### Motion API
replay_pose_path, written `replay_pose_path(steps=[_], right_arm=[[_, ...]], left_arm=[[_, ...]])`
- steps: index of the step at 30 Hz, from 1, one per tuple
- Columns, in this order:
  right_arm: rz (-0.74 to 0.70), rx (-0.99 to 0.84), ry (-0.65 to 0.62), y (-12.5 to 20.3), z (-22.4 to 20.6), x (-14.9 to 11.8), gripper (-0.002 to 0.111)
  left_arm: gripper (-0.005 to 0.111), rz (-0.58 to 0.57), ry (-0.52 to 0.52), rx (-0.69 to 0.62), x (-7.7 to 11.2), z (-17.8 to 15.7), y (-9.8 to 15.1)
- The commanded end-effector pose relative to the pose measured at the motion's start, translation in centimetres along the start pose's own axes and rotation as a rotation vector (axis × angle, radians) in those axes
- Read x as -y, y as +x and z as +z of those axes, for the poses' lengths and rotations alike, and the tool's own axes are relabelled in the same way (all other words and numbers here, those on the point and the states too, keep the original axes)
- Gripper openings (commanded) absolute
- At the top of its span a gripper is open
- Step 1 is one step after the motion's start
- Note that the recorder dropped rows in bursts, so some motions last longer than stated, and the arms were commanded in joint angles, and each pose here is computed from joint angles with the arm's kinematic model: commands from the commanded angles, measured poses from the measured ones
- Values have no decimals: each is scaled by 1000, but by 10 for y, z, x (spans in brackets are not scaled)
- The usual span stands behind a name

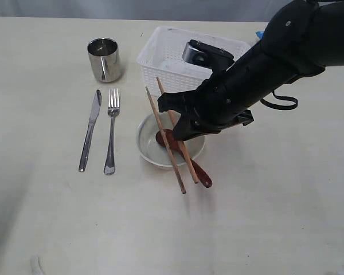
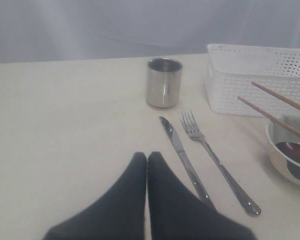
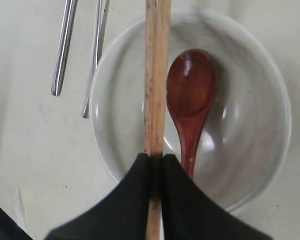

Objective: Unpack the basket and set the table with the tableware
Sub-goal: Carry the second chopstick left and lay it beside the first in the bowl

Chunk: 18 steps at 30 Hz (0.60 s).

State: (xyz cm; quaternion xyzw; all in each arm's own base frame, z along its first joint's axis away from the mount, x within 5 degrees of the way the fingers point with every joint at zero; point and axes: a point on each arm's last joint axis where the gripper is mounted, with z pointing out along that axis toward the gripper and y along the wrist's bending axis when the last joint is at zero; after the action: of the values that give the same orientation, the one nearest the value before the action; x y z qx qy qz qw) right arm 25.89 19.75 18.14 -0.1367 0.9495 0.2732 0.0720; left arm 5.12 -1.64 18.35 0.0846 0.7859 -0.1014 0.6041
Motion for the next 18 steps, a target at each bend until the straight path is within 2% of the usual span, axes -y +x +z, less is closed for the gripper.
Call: replay_pose_path(steps=[1,18], right_arm=[[-1,20,5,-1,0,0,-1],[10,24,-6,-2,0,-1,-1]], left_arm=[[0,4,5,1,0,0,1],[0,4,5,1,0,0,1]])
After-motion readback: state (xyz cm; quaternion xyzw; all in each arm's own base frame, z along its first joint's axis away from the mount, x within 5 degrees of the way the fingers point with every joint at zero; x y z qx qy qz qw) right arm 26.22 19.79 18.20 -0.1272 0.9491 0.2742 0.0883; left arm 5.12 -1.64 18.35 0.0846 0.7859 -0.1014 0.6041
